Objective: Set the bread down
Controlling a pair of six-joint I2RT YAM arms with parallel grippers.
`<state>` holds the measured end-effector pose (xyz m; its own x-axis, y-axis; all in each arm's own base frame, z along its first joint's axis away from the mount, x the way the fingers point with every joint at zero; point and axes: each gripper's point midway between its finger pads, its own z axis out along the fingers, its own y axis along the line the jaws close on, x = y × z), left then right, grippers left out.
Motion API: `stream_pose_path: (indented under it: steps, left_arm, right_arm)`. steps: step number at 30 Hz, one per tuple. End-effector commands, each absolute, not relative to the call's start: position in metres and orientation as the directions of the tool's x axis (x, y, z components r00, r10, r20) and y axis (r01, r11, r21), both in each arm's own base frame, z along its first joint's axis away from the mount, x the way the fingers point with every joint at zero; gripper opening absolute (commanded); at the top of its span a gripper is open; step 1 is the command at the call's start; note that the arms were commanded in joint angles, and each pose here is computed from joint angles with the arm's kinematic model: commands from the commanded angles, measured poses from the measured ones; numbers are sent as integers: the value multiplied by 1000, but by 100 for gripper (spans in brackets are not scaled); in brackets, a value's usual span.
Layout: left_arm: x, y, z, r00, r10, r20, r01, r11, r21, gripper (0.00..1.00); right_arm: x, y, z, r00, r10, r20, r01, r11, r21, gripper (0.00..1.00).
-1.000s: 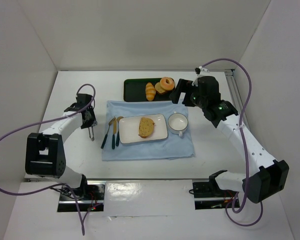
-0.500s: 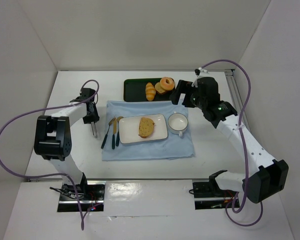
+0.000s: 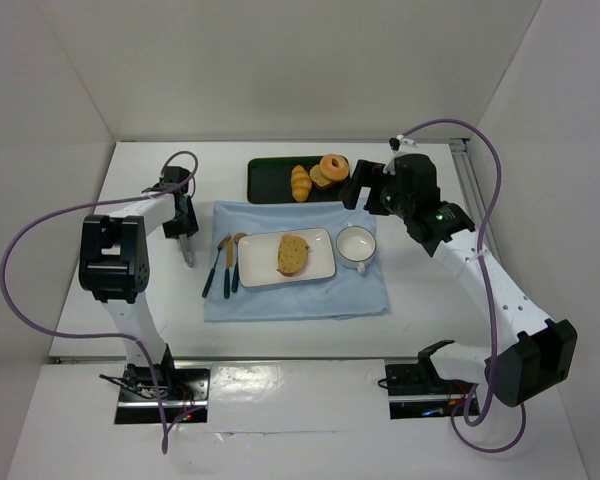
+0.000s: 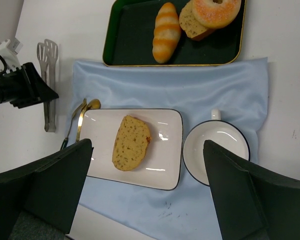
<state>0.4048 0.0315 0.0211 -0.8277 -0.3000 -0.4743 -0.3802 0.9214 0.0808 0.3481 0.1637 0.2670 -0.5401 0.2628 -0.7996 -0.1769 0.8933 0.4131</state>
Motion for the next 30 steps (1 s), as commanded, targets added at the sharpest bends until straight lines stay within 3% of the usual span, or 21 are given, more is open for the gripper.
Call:
stream_pose_path:
  steps: [1, 18, 30]
  left_arm:
    - [401, 38, 6, -857, -295, -422, -369, 924, 104, 52]
    - [408, 30, -5, -884, -328, -332, -349, 937, 5, 66]
    - [423, 25, 2, -888, -320, -331, -322, 945, -51, 73]
  right_arm:
    - [352, 162, 293, -468, 291, -835, -207, 882, 423, 98]
    - [350, 165, 295, -477, 296, -828, -217, 873, 437, 98]
    - [352, 169, 294, -490, 290, -822, -228, 868, 442, 98]
